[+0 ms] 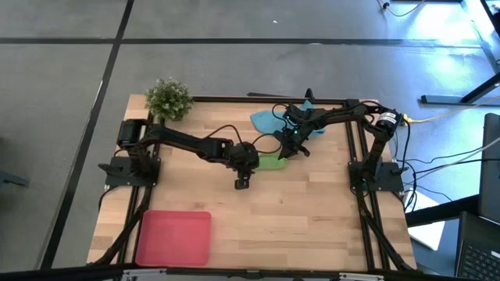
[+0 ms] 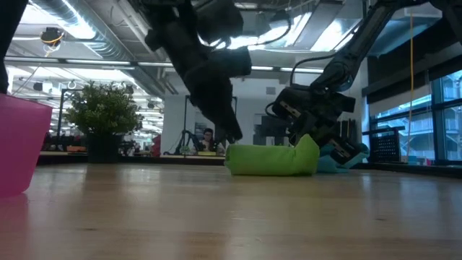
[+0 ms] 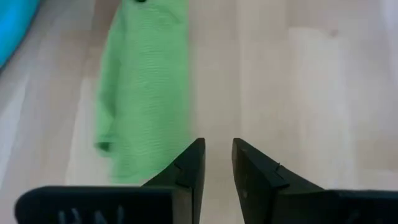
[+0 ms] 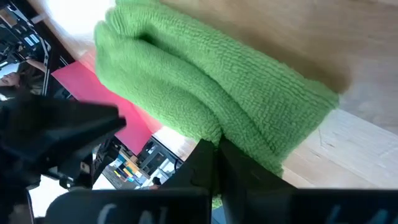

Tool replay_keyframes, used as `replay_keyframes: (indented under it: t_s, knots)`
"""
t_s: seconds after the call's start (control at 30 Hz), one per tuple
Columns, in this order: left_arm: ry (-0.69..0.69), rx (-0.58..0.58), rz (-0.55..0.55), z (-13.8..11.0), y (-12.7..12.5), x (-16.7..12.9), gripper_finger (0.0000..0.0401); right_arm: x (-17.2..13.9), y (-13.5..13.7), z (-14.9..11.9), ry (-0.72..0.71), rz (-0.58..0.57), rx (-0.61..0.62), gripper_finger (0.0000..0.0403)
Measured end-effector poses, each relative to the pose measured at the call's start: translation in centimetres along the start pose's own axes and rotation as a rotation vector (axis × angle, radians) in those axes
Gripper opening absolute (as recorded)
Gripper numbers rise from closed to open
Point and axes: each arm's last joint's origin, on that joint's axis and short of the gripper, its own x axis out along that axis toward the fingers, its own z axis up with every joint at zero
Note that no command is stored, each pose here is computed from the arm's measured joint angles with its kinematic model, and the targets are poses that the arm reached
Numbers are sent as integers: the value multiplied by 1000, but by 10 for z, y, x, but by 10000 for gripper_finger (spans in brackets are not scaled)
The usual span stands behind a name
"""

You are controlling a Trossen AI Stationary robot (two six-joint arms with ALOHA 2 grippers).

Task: Roll microfiber towels into tight, uniform cylinder then place into a basket
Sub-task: Roll the microfiber green towel

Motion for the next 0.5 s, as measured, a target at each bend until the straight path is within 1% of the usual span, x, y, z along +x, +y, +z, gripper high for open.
replay_keyframes:
  t_s: [0.07,0.17,0.27,0.33,0.4,0.43,0.5]
  knots:
    - [-17,5,1,2,-2,-3,72,0,0,0,1,-1,1,12]
    - [-19,15,31,2,-3,-4,72,0,0,0,2,-2,2,12]
    - [-14,57,83,2,-1,-4,72,0,0,0,3,-3,2,12]
    - [-10,58,138,2,3,-4,72,0,0,0,3,-2,2,12]
    - [-10,41,168,2,11,-4,72,0,0,0,3,-2,1,12]
    - [-10,30,170,2,14,-4,72,0,0,0,3,-2,0,12]
    - [-8,8,134,2,21,-3,72,0,0,0,3,-2,-2,12]
